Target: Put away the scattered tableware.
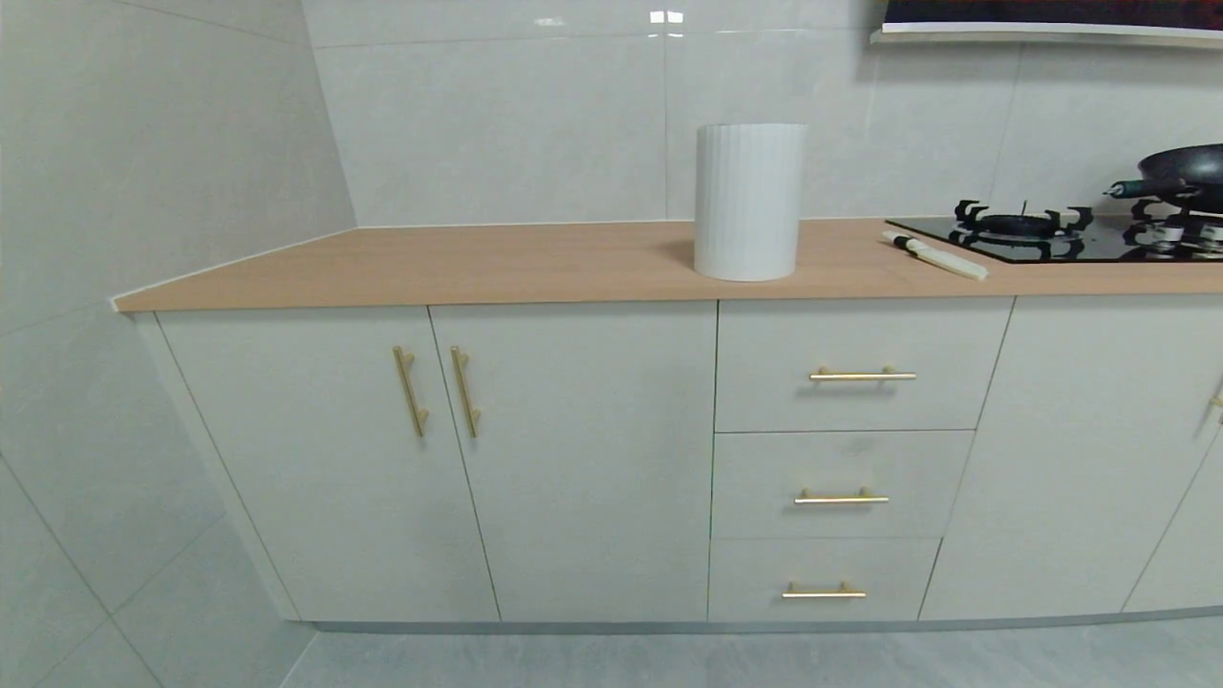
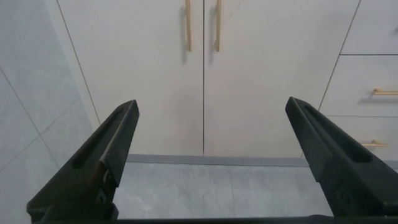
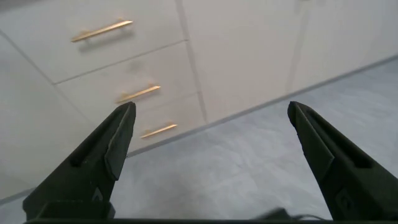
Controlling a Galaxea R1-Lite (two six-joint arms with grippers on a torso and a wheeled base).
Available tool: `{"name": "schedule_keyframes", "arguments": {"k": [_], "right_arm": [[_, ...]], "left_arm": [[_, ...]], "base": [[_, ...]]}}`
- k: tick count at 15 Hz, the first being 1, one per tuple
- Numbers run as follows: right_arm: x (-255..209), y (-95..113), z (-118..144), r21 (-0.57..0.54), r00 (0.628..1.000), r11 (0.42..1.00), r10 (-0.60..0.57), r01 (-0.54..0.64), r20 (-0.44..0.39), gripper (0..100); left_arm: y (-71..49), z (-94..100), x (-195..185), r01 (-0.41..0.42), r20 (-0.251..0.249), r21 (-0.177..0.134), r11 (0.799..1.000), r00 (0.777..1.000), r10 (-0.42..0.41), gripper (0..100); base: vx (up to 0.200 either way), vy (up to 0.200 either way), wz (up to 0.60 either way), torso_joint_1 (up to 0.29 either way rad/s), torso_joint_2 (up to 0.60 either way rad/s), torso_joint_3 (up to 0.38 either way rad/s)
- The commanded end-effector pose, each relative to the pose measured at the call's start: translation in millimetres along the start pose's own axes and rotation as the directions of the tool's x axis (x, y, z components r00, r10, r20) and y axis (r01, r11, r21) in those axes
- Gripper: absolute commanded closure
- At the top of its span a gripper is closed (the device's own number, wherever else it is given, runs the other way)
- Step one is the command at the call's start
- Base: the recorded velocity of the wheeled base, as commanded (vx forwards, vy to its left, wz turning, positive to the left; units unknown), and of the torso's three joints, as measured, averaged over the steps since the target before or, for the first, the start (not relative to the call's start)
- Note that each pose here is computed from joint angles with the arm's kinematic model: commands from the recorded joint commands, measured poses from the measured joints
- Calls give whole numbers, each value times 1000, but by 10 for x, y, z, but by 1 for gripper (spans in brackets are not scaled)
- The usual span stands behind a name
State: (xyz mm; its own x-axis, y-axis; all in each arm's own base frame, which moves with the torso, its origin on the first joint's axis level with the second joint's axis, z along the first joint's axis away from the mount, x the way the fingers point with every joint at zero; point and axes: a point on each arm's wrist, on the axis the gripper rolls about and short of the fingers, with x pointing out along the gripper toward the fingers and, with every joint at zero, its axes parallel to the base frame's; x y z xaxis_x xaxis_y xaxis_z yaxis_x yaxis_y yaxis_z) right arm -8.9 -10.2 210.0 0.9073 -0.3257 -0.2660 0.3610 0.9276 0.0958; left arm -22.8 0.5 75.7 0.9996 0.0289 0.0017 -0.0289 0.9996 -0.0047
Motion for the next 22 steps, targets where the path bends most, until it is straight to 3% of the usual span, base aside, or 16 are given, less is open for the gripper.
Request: {"name": "schedule_keyframes", "arguments": {"k": [1,3,5,10,12,13,15,18,22], "right_arm": [[-414,-273,-389,45,993,999,-2,-3,117,0],[-376,-323,-702,53,993,999,-18,12,115,0],[-326,-308,-848,60,991,995,-91,86,99,0],[-313,-299,-980,60,988,995,-85,78,133,0],[-169,-246,-1045,57,988,998,-10,2,156,0],[44,-170,-1159,42,969,993,99,-111,226,0],[185,-121,-1255,-46,929,983,184,-179,321,0],[204,-101,-1336,-161,929,952,292,-260,228,0],[203,-96,-1337,-193,921,941,318,-278,224,0]], "left_arm": [[0,-1,0,0,0,0,1000,1000,0,0],[0,-1,0,0,0,0,1000,1000,0,0],[0,-1,0,0,0,0,1000,1000,0,0],[0,-1,0,0,0,0,1000,1000,0,0],[0,-2,0,0,-2,0,1000,1000,0,0],[0,-1,0,0,0,0,1000,1000,0,0],[0,-1,0,0,0,0,1000,1000,0,0],[0,-2,0,0,-2,0,1000,1000,0,0],[0,-1,0,0,0,0,1000,1000,0,0]], "base": [[0,0,0,0,0,0],[0,0,0,0,0,0],[0,0,0,0,0,0],[0,0,0,0,0,0],[0,0,0,0,0,0],[0,0,0,0,0,0],[0,0,0,0,0,0],[0,0,0,0,0,0],[0,0,0,0,0,0]]}}
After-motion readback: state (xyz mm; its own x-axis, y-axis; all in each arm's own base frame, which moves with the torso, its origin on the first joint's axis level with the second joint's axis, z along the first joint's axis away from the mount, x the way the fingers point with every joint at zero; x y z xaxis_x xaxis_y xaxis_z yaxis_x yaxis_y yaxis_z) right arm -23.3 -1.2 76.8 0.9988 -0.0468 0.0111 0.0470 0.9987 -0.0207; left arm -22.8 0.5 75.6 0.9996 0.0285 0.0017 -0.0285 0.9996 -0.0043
